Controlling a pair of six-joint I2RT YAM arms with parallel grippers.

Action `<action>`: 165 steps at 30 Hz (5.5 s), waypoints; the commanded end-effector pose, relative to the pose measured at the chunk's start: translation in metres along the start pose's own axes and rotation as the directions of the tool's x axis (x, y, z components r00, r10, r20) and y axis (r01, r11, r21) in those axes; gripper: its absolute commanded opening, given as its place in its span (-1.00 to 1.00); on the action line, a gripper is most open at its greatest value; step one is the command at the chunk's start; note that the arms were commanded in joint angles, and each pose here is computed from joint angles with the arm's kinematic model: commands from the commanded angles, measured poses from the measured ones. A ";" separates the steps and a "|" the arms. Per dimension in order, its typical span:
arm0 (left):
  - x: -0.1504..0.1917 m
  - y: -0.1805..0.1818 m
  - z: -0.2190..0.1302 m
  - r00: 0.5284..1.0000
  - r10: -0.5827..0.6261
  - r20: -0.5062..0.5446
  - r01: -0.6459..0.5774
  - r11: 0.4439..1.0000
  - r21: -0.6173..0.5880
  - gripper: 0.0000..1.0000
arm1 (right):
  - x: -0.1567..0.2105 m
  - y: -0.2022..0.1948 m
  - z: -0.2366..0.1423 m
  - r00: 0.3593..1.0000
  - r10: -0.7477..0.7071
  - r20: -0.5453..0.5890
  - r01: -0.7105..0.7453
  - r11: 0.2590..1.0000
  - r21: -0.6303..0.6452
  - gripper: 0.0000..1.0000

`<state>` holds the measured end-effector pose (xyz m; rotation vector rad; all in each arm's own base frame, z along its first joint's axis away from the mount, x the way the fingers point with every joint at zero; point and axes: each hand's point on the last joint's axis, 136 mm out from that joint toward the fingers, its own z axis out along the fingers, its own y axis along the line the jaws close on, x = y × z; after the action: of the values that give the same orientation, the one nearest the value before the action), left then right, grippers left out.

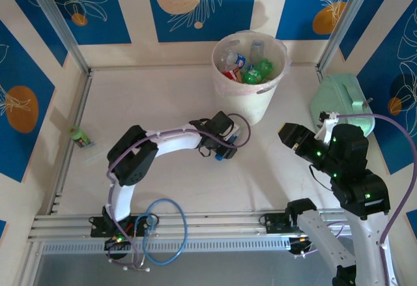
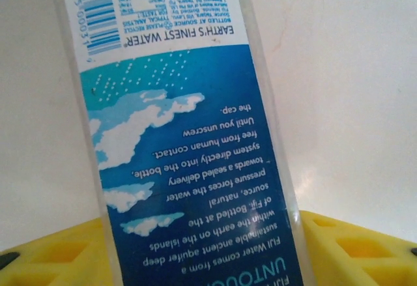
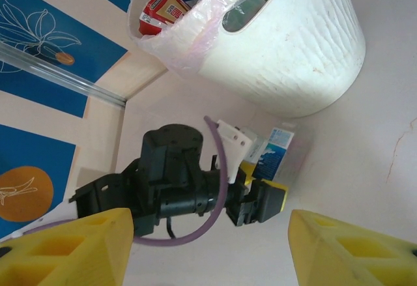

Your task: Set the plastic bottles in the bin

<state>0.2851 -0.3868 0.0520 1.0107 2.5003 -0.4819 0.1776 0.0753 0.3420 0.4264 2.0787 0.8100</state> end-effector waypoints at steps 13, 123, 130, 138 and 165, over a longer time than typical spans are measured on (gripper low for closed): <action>-0.023 -0.065 -0.188 0.910 0.033 0.414 -0.112 0.979 0.169 0.25 | 0.005 0.026 0.029 0.990 0.030 -0.136 -0.044 0.994 -0.101 0.40; 0.024 0.026 -0.294 0.770 -0.137 0.623 0.249 0.964 -0.096 1.00 | -0.211 0.048 0.210 0.987 -0.158 -0.017 0.158 0.987 -0.004 -0.19; 0.026 0.032 -0.291 0.767 -0.163 0.620 0.281 0.955 -0.097 1.00 | -0.209 0.040 0.215 0.982 -0.189 -0.017 0.189 0.980 0.053 0.66; 0.025 0.053 -0.296 0.766 -0.190 0.614 0.359 0.919 -0.164 0.99 | -0.212 0.061 0.174 0.967 -0.249 0.054 0.246 0.968 0.057 0.68; 0.078 0.271 -0.310 0.730 0.090 0.677 0.632 0.286 -0.720 1.00 | -0.013 -0.190 0.072 0.887 -0.431 0.168 0.196 0.679 0.708 0.98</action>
<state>0.3421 -0.0306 0.2003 -0.0548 1.9397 0.5438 0.2306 -0.0202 0.1921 0.5452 2.0341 -0.0002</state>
